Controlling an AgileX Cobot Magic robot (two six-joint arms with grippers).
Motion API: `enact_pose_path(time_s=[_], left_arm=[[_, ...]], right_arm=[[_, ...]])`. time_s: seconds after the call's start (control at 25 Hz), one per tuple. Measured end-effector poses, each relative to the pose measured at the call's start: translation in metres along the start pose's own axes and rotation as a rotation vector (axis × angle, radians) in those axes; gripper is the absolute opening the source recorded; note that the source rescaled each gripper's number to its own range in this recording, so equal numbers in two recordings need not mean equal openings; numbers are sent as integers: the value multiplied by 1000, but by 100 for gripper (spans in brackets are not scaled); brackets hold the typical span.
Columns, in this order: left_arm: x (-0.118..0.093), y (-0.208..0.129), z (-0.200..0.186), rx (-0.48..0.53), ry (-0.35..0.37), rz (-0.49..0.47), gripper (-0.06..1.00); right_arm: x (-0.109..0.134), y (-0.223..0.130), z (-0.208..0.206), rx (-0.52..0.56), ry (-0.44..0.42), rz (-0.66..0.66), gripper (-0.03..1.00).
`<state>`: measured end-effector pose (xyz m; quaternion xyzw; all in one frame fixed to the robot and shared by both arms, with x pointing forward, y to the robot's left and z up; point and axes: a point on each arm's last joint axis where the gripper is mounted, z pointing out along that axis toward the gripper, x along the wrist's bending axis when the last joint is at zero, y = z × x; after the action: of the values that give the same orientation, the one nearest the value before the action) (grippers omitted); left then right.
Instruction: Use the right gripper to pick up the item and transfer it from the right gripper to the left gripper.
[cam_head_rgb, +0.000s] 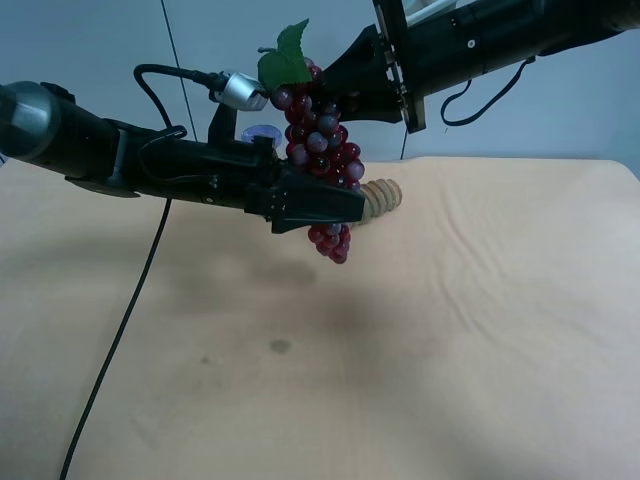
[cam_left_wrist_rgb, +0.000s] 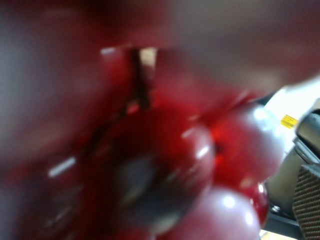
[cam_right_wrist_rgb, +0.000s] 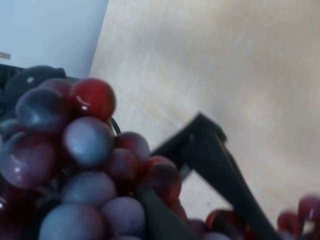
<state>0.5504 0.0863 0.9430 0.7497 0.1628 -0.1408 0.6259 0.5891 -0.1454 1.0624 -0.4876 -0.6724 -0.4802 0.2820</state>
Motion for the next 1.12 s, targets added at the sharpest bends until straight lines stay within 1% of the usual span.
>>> enact_pose_path(time_s=[0.04, 0.24, 0.4, 0.48, 0.72, 0.8, 0.88, 0.96, 1.04, 1.12], left_arm=[[-2, -1, 4, 8, -5, 3, 100], [-2, -5, 13, 51, 37, -2, 100], [-4, -3, 10, 30, 3, -20, 100], [-4, -2, 7, 16, -10, -25, 97], [-1, 0, 2, 3, -6, -42, 84], [-1, 0, 2, 4, -6, -45, 74], [-1, 0, 2, 4, -6, -48, 59], [-1, 0, 1, 4, -5, -47, 41], [-1, 0, 1, 4, -5, -40, 29], [-1, 0, 1, 4, -5, -37, 20]], right_arm=[[0, 0, 0, 0, 0, 0, 1], [0, 0, 0, -2, -1, 0, 1], [0, 0, 0, -2, -1, 0, 1], [0, 0, 0, -2, -1, 0, 1], [0, 0, 0, -4, 2, 2, 0], [0, 0, 0, -4, 2, 2, 0], [0, 0, 0, -5, 3, 2, 0], [0, 0, 0, -5, 3, 2, 0], [0, 0, 0, -5, 3, 2, 0], [0, 0, 0, -5, 3, 2, 0]])
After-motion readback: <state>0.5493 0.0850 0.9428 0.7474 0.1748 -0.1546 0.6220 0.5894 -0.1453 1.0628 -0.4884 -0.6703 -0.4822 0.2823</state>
